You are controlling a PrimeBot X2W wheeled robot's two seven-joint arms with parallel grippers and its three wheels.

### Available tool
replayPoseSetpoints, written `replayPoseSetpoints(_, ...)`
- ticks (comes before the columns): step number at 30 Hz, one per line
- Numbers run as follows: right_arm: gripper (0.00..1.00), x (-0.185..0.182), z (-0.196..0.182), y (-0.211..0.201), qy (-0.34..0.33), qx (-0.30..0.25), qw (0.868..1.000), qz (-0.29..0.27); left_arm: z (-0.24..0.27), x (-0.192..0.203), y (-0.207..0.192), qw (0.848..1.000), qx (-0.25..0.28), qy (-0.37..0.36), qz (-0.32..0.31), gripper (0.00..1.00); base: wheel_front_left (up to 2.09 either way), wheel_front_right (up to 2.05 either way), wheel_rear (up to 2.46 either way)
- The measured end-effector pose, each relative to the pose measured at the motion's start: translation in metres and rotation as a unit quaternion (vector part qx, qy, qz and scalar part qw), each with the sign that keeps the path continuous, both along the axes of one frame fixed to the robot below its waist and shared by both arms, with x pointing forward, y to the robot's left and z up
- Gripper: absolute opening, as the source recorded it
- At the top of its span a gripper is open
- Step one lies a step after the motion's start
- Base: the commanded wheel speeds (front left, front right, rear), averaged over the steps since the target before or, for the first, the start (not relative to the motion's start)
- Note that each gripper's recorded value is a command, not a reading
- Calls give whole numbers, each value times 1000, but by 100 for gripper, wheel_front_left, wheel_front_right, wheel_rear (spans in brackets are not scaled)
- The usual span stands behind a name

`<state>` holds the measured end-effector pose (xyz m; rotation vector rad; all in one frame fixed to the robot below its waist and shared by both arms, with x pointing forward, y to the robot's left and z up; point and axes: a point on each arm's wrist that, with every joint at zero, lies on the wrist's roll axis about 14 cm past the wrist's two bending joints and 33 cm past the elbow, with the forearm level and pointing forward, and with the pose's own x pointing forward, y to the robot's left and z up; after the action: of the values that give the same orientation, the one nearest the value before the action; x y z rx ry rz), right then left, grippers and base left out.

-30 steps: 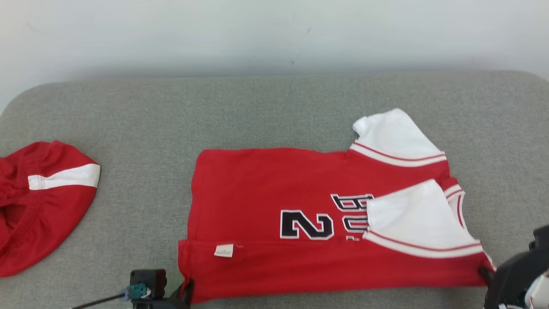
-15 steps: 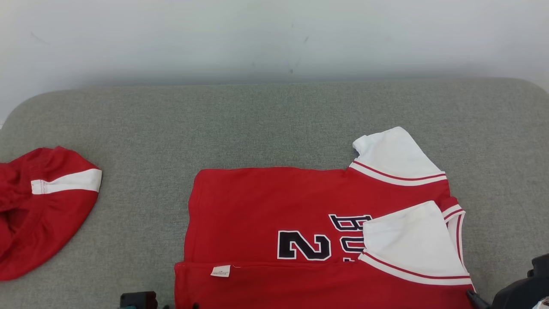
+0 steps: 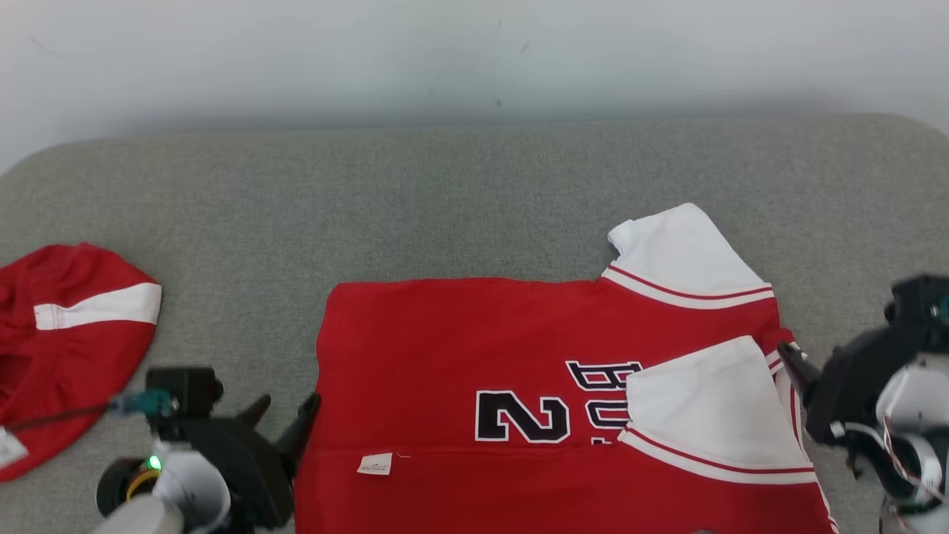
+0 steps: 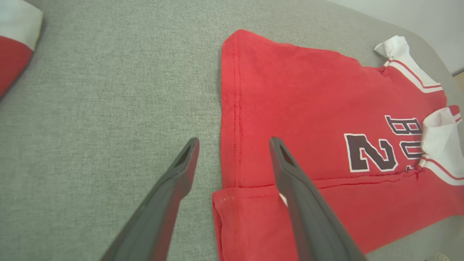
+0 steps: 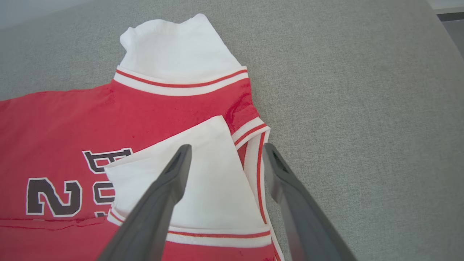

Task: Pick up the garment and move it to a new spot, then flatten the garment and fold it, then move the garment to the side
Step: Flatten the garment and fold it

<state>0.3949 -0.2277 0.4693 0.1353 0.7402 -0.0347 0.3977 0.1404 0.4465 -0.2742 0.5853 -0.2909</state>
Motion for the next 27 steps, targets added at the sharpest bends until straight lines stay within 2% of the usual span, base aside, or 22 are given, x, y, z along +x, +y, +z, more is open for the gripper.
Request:
replayPoseSetpoints(8, 100, 72, 25, 31, -16, -2, 997, 69, 32, 68, -2, 998, -45, 14, -44, 100, 0, 0, 0)
replayPoseSetpoints(10, 100, 91, 31, 33, -25, -5, 997, 77, 31, 81, 2, 998, -24, 27, -56, 100, 0, 0, 0)
replayPoseSetpoints(13, 100, 122, 42, 35, -55, -10, 995, 81, 39, 106, -1, 997, -27, 24, -66, 100, 0, 0, 0)
replayPoseSetpoints(20, 100, 160, 13, 36, -44, -12, 996, 81, 5, 129, -5, 992, 5, 69, -109, 100, 0, 0, 0)
replayPoseSetpoints(27, 100, 166, -18, 23, -26, -15, 997, 68, -16, 135, -11, 987, 10, 86, -133, 100, 0, 0, 0)
